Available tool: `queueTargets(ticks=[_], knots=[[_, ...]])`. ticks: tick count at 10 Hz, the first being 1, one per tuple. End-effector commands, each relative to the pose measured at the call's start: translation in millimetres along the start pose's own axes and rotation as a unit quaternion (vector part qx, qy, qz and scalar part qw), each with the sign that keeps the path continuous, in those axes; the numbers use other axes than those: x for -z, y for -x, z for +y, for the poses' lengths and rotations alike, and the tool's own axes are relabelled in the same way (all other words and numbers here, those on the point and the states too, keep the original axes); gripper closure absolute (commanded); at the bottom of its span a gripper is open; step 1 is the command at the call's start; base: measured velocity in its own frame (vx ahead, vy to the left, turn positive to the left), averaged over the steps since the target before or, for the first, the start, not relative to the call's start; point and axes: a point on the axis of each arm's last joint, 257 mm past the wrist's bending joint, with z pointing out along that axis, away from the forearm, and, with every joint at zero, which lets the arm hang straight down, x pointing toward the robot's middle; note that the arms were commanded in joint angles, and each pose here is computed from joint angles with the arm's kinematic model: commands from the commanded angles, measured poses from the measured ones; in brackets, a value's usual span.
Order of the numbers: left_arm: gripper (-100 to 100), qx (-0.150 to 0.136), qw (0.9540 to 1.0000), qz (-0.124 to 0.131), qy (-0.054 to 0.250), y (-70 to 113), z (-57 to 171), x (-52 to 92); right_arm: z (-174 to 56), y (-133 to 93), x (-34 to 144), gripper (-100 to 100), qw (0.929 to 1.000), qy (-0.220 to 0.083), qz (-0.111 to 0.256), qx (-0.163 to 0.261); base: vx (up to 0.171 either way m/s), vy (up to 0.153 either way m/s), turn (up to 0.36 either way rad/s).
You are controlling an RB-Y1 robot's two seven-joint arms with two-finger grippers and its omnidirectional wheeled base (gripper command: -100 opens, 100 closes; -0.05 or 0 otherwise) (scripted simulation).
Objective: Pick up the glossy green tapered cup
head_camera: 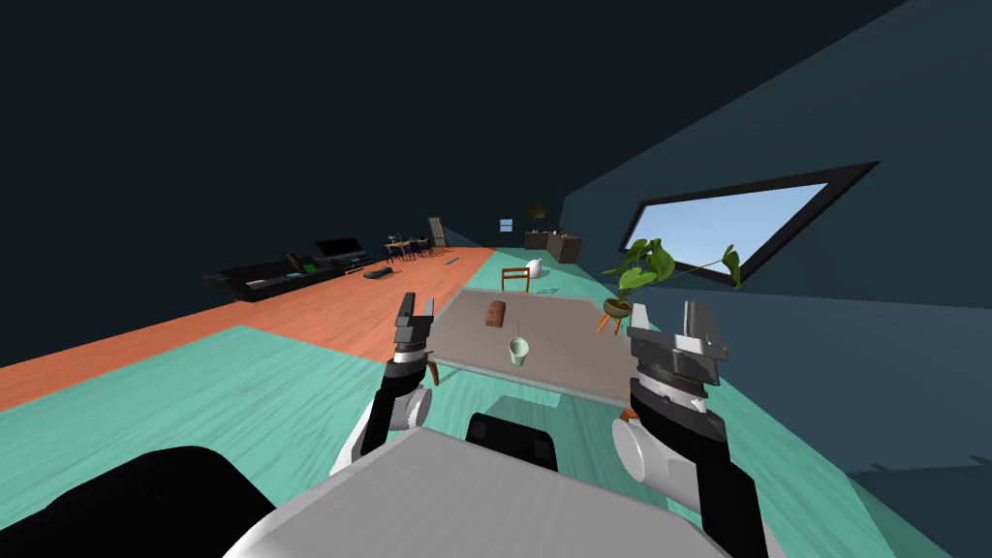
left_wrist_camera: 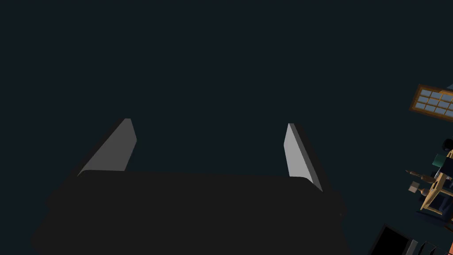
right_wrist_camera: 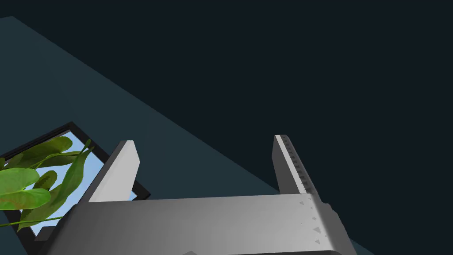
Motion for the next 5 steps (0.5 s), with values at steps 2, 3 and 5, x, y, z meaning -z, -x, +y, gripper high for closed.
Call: queueTargets(ticks=[2, 3, 5], knots=[[0, 0.000, 1.0000, 0.000, 0.000, 0.0, 0, 0.0, -11, -11, 2.7, -100, 0.9985, -0.017, 0.042, 0.028, -0.016, -0.017, 0.087], [0, 0.000, 1.0000, 0.000, 0.000, 0.0, 0, 0.0, -18, -16, 5.1, -100, 0.9967, -0.027, 0.063, 0.045, -0.035, -0.044, 0.135], [0, 0.000, 1.0000, 0.000, 0.000, 0.0, 0, 0.0, -37, -25, 12.3, -100, 0.9895, -0.052, 0.105, 0.084, -0.044, -0.062, 0.159]])
